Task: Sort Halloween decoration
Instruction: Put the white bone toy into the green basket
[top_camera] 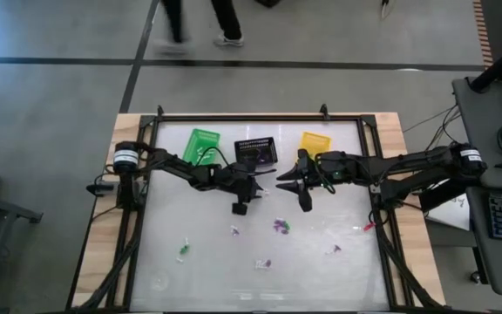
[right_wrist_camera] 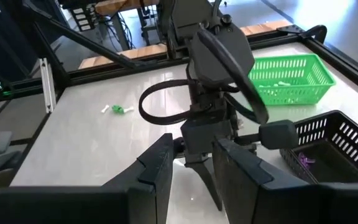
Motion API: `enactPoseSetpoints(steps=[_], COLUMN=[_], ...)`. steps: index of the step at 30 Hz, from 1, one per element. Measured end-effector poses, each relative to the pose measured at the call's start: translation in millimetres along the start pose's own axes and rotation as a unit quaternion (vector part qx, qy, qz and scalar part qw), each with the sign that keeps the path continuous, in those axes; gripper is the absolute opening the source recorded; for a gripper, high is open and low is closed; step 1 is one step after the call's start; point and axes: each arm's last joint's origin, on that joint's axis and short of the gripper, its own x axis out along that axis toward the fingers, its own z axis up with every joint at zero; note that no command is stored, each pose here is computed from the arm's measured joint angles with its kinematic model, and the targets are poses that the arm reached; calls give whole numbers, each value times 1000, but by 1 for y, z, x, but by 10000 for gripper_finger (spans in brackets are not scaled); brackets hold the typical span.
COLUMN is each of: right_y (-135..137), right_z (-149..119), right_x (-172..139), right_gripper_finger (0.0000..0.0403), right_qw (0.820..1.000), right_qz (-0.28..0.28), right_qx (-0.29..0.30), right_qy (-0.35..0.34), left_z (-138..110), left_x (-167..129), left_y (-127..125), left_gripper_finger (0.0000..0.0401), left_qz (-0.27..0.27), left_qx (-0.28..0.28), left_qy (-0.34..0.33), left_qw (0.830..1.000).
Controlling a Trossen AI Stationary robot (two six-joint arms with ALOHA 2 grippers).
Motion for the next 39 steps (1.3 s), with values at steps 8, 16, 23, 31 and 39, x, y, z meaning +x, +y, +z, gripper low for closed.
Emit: enactPoseSetpoints(steps=[8,16,23,31,39], right_y=[0,0,0,0,0], right_z=[0,1,0,0,0], right_x=[0,0,0,0,0], right_gripper_finger=[105,105,105,105,105], right_qw=[1000,1000,1000,1000,1000], right_qz=[0,0,1,1,1], right_qx=[0,0,0,0,0], right_qy=[-2,-3,-2,-1,-1], left_z=[-5,-12,-16,-12,-11], left_x=[3,13,15,10,9], left_y=[-1,-2,-3,-2,-2], left_gripper_finger=[83,79,76,76,14], left_qz=[-7,-6,-10,-8,-8], left_qx=[-1,1,-15,-14,-14], left_qy=[8,10,16,15,15], left_qw=[1000,1000,1000,1000,1000])
